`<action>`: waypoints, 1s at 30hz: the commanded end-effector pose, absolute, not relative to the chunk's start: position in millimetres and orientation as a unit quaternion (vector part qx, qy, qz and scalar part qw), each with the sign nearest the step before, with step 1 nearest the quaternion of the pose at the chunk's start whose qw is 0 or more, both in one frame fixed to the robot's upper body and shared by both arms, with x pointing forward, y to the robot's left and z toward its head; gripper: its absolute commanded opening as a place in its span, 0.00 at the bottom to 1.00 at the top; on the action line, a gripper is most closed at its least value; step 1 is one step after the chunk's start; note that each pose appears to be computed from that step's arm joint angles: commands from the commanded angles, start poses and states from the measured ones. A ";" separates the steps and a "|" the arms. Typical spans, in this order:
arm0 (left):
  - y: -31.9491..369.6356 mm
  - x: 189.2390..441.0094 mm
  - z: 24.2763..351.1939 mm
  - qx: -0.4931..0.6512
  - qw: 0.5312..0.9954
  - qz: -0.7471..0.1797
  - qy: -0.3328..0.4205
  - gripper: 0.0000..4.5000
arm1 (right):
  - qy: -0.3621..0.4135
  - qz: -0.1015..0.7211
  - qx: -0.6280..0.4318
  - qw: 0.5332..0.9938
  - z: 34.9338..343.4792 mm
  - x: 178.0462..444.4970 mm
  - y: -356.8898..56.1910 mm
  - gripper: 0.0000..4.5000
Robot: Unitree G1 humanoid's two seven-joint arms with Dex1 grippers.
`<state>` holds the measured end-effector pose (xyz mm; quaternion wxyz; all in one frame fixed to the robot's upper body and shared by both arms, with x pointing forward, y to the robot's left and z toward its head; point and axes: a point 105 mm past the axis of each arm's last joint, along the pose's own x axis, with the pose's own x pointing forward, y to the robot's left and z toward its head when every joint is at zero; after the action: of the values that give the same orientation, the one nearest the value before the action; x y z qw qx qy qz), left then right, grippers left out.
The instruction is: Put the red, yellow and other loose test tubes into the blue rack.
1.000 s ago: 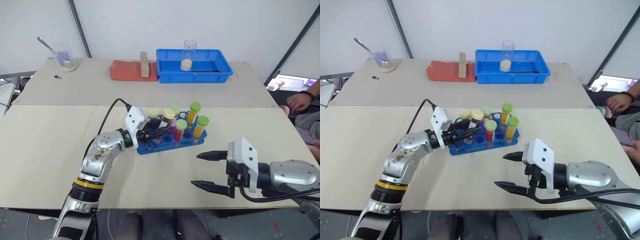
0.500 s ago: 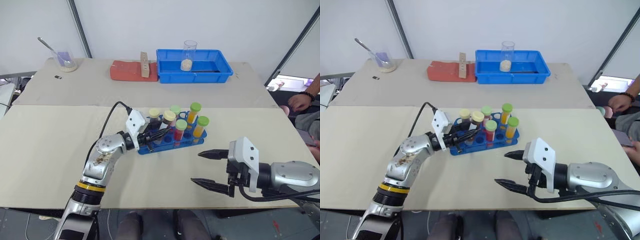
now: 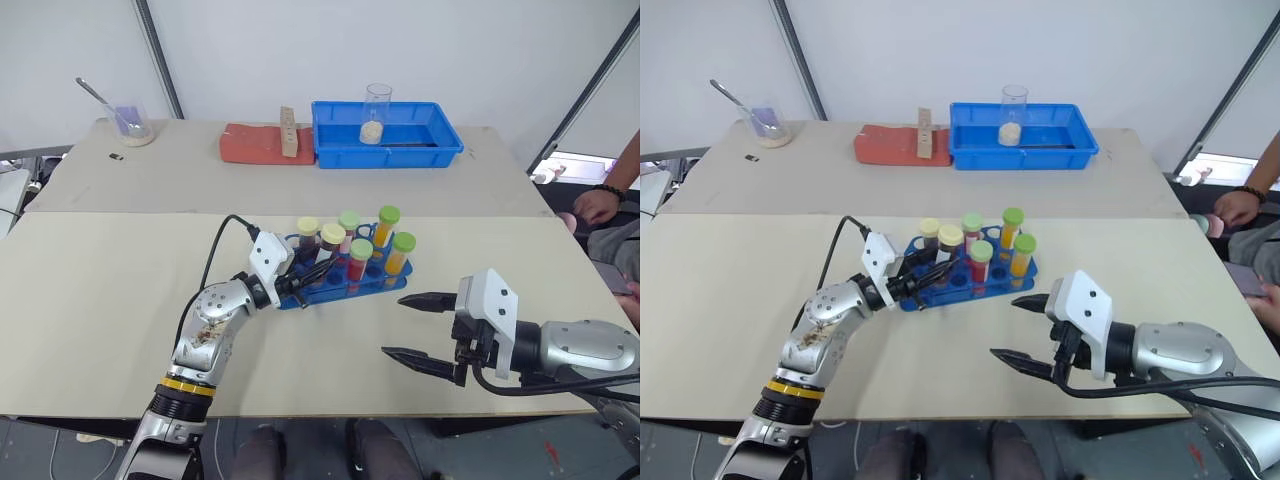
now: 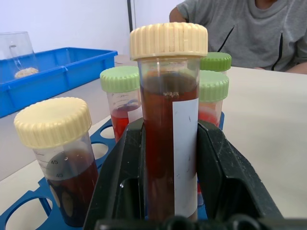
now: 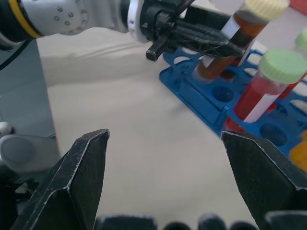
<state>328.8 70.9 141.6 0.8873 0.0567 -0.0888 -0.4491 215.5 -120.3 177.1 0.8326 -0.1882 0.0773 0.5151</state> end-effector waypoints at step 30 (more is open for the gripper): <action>197.9 288.5 168.8 0.264 0.876 -0.400 0.060 0.99 | 0.064 0.498 -0.230 0.834 204.3 243.3 -176.3 0.92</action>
<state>292.2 195.0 156.2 0.8796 0.2392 0.0711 -0.4051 244.1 -168.2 191.7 0.8373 -0.2095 0.0831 0.4981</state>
